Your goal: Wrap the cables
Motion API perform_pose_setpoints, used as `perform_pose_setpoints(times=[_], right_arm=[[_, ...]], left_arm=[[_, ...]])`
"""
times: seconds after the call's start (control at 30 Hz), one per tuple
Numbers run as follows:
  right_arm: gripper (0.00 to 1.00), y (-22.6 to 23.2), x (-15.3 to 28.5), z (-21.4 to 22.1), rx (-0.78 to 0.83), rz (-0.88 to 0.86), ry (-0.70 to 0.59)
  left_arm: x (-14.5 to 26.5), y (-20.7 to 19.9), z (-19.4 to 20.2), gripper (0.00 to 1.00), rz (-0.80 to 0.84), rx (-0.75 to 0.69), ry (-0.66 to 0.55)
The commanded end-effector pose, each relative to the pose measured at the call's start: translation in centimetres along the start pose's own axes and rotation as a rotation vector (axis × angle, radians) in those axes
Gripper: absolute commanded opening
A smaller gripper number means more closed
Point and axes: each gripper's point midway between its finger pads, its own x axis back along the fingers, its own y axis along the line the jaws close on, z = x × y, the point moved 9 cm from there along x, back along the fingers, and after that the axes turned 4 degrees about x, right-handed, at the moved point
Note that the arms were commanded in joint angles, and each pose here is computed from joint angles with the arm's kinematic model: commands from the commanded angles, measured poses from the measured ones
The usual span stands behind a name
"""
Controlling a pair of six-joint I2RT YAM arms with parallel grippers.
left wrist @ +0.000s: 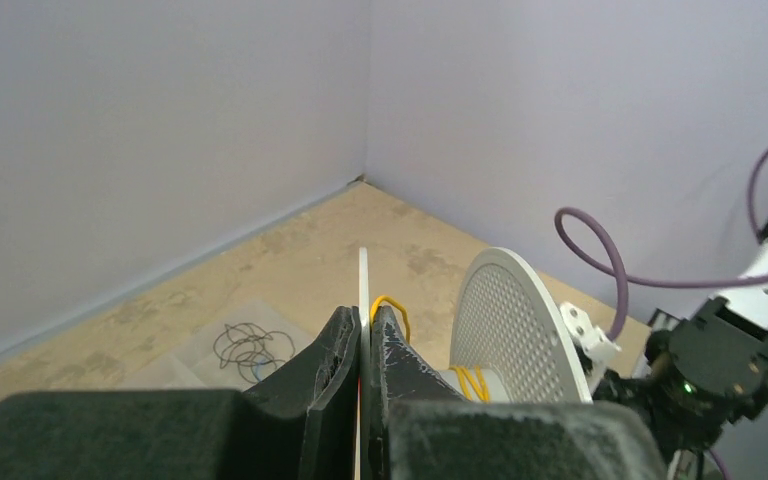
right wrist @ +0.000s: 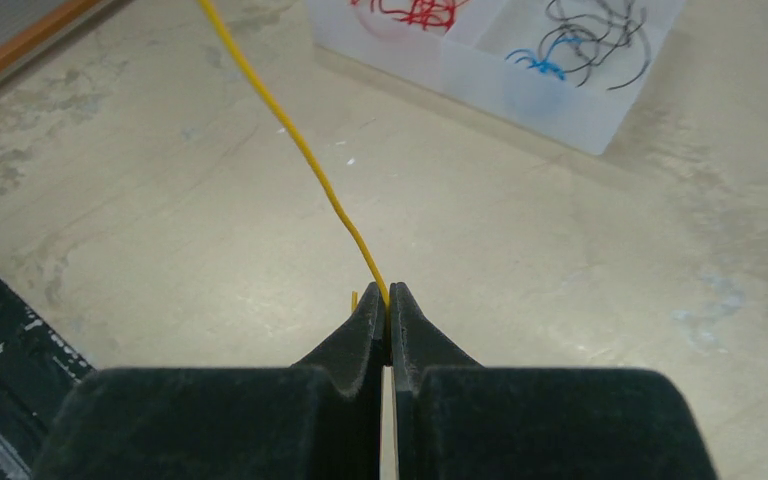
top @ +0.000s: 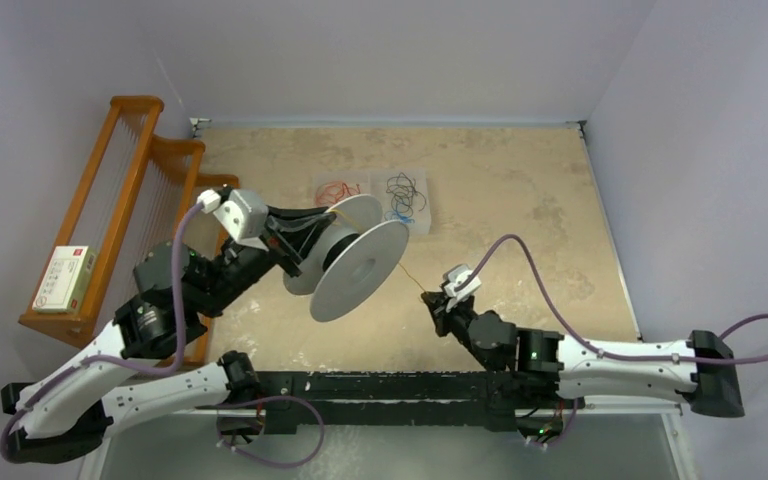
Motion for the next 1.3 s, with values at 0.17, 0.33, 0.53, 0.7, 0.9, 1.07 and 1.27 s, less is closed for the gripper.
perform_pose_setpoints(times=[0.17, 0.33, 0.53, 0.7, 0.9, 1.07, 1.27], right_arm=[[0.0, 4.8, -2.7, 2.3, -0.199, -0.21, -0.007], [0.0, 7.0, -4.2, 2.6, -0.198, -0.3, -0.031], [0.0, 9.2, -5.8, 0.2, -0.124, -0.406, -0.129], [0.0, 10.8, -6.6, -2.7, -0.069, -0.465, -0.184], [0.0, 11.0, -6.3, -7.2, -0.022, -0.478, -0.247], [0.0, 9.9, -5.4, -11.2, 0.009, -0.426, -0.286], [0.0, 8.3, -4.3, -14.9, 0.041, -0.343, -0.299]], left_arm=[[-3.2, 1.7, -3.1, 0.0, -0.277, 0.072, -0.256], [-5.7, 2.3, -2.2, 0.0, -0.404, 0.07, -0.238], [-9.4, 2.7, 0.7, 0.0, -0.504, -0.005, -0.139], [-11.1, 3.3, 3.7, 0.0, -0.568, -0.105, -0.036], [-11.8, 3.4, 7.1, 0.0, -0.579, -0.186, 0.083], [-11.6, 3.4, 9.5, 0.0, -0.556, -0.201, 0.165], [-10.7, 3.4, 11.2, 0.0, -0.552, -0.224, 0.237]])
